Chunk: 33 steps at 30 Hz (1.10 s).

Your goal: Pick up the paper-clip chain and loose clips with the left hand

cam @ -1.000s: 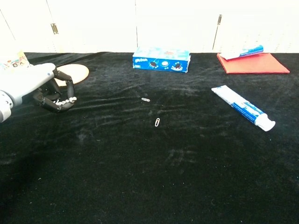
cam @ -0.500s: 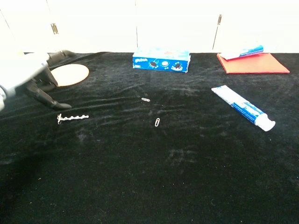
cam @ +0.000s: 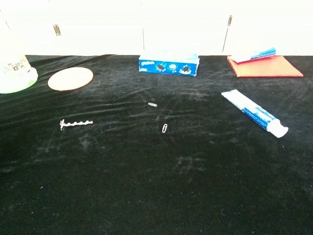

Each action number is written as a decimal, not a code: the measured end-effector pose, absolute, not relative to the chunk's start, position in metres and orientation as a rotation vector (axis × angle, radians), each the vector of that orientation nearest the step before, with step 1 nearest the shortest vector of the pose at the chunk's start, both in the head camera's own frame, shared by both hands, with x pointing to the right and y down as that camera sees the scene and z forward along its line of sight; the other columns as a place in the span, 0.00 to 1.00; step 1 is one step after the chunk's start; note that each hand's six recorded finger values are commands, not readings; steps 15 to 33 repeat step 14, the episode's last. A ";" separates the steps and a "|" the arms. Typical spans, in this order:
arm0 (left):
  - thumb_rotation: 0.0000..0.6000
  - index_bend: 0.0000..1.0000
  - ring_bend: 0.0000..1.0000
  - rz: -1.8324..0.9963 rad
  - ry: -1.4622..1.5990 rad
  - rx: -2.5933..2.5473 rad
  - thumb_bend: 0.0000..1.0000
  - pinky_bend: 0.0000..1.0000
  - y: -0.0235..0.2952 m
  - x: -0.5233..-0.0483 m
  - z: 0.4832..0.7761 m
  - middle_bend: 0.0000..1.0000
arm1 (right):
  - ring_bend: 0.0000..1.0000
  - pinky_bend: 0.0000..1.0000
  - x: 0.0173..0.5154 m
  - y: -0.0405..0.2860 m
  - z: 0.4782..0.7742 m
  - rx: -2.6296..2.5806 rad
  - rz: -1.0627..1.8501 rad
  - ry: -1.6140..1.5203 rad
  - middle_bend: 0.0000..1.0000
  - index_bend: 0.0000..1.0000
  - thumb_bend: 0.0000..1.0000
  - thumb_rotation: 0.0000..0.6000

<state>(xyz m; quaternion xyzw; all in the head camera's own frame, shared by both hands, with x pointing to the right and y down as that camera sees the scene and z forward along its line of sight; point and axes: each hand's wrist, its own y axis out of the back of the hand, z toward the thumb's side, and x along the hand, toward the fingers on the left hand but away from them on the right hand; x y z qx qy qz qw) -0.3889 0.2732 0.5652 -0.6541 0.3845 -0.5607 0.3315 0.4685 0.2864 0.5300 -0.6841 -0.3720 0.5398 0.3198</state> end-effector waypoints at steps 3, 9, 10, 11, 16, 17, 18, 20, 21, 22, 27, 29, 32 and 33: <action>1.00 0.00 0.00 -1.561 1.031 -1.632 0.16 0.00 0.302 -0.424 0.557 0.00 | 0.00 0.00 0.471 0.286 0.528 -1.774 1.421 -0.988 0.00 0.00 0.24 1.00; 1.00 0.00 0.00 -1.627 0.935 -1.600 0.15 0.00 0.335 -0.456 0.546 0.00 | 0.00 0.00 0.473 0.291 0.518 -1.706 1.418 -1.026 0.00 0.00 0.24 1.00; 1.00 0.00 0.00 -1.626 0.930 -1.612 0.15 0.00 0.337 -0.456 0.545 0.00 | 0.00 0.00 0.472 0.293 0.518 -1.706 1.420 -1.020 0.00 0.00 0.24 1.00; 1.00 0.00 0.00 -1.628 0.925 -1.625 0.15 0.00 0.338 -0.455 0.544 0.00 | 0.00 0.00 0.471 0.295 0.519 -1.708 1.422 -1.014 0.00 0.00 0.24 1.00; 1.00 0.00 0.00 -1.631 0.887 -1.665 0.15 0.00 0.342 -0.451 0.545 0.00 | 0.00 0.00 0.468 0.300 0.519 -1.714 1.422 -0.987 0.00 0.00 0.24 1.00; 1.00 0.00 0.00 -1.631 0.887 -1.665 0.15 0.00 0.342 -0.451 0.545 0.00 | 0.00 0.00 0.468 0.300 0.519 -1.714 1.422 -0.987 0.00 0.00 0.24 1.00; 1.00 0.00 0.00 -1.631 0.887 -1.665 0.15 0.00 0.342 -0.451 0.545 0.00 | 0.00 0.00 0.468 0.300 0.519 -1.714 1.422 -0.987 0.00 0.00 0.24 1.00; 1.00 0.00 0.00 -1.631 0.887 -1.665 0.15 0.00 0.342 -0.451 0.545 0.00 | 0.00 0.00 0.468 0.300 0.519 -1.714 1.422 -0.987 0.00 0.00 0.24 1.00; 1.00 0.00 0.00 -1.631 0.887 -1.665 0.15 0.00 0.342 -0.451 0.545 0.00 | 0.00 0.00 0.468 0.300 0.519 -1.714 1.422 -0.987 0.00 0.00 0.24 1.00; 1.00 0.00 0.00 -1.631 0.887 -1.665 0.15 0.00 0.342 -0.451 0.545 0.00 | 0.00 0.00 0.468 0.300 0.519 -1.714 1.422 -0.987 0.00 0.00 0.24 1.00; 1.00 0.00 0.00 -1.631 0.887 -1.665 0.15 0.00 0.342 -0.451 0.545 0.00 | 0.00 0.00 0.468 0.300 0.519 -1.714 1.422 -0.987 0.00 0.00 0.24 1.00; 1.00 0.00 0.00 -1.631 0.887 -1.665 0.15 0.00 0.342 -0.451 0.545 0.00 | 0.00 0.00 0.468 0.300 0.519 -1.714 1.422 -0.987 0.00 0.00 0.24 1.00; 1.00 0.00 0.00 -1.631 0.887 -1.665 0.15 0.00 0.342 -0.451 0.545 0.00 | 0.00 0.00 0.468 0.300 0.519 -1.714 1.422 -0.987 0.00 0.00 0.24 1.00; 1.00 0.00 0.00 -1.631 0.887 -1.665 0.15 0.00 0.342 -0.451 0.545 0.00 | 0.00 0.00 0.468 0.300 0.519 -1.714 1.422 -0.987 0.00 0.00 0.24 1.00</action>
